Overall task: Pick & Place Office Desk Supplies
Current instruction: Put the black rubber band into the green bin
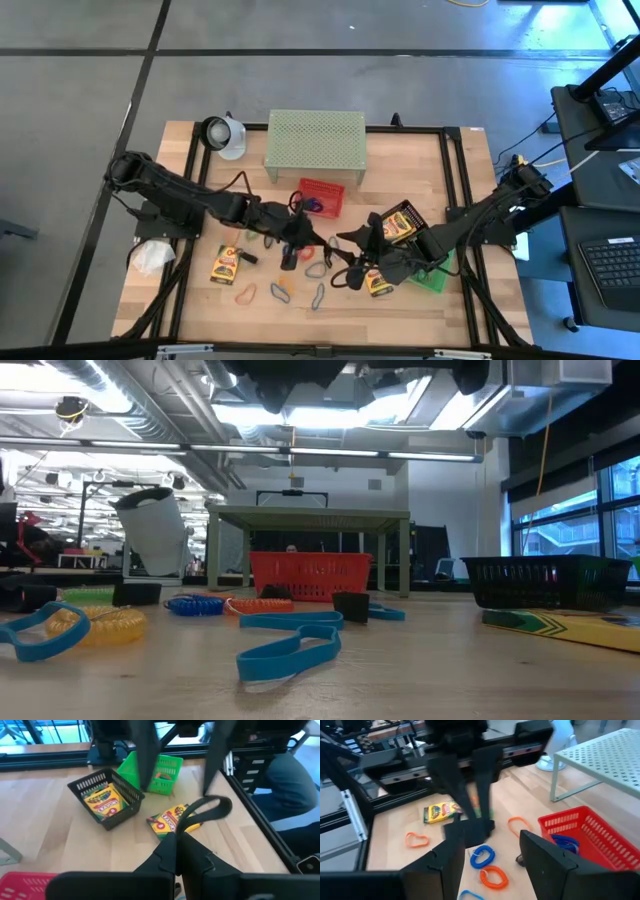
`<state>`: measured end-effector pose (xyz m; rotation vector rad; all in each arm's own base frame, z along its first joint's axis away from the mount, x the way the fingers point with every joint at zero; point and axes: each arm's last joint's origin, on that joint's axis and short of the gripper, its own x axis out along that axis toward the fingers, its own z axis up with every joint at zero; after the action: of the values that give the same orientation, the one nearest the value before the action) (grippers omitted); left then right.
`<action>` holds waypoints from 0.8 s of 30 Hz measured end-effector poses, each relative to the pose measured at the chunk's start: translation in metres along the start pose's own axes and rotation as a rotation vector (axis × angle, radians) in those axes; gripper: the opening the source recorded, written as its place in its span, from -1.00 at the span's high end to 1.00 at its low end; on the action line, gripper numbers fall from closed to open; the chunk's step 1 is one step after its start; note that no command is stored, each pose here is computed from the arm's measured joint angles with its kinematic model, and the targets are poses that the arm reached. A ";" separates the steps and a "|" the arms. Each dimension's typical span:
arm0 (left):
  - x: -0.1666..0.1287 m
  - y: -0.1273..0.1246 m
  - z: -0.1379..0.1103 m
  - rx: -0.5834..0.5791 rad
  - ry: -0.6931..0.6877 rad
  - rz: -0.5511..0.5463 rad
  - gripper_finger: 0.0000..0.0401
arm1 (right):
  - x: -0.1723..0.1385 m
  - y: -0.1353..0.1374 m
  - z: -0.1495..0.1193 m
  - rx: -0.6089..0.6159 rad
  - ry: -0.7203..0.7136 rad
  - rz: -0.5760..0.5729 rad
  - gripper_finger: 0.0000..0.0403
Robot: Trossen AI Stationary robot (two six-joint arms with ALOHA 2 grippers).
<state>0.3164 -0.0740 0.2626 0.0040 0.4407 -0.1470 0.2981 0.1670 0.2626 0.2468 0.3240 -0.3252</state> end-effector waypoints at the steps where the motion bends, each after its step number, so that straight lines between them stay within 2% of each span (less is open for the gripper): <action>1: 0.000 0.001 0.000 -0.002 -0.002 -0.007 0.99 | 0.000 0.000 0.000 0.002 -0.001 0.003 0.05; 8: 0.000 0.003 0.002 -0.009 -0.018 -0.041 0.99 | -0.001 0.004 0.001 0.026 0.008 0.058 0.05; 24: 0.001 0.010 0.003 -0.036 -0.025 -0.055 0.98 | -0.001 0.004 0.003 0.019 -0.014 0.055 0.05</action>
<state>0.3197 -0.0647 0.2652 -0.0457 0.4184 -0.1929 0.2994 0.1706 0.2668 0.2711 0.2997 -0.2753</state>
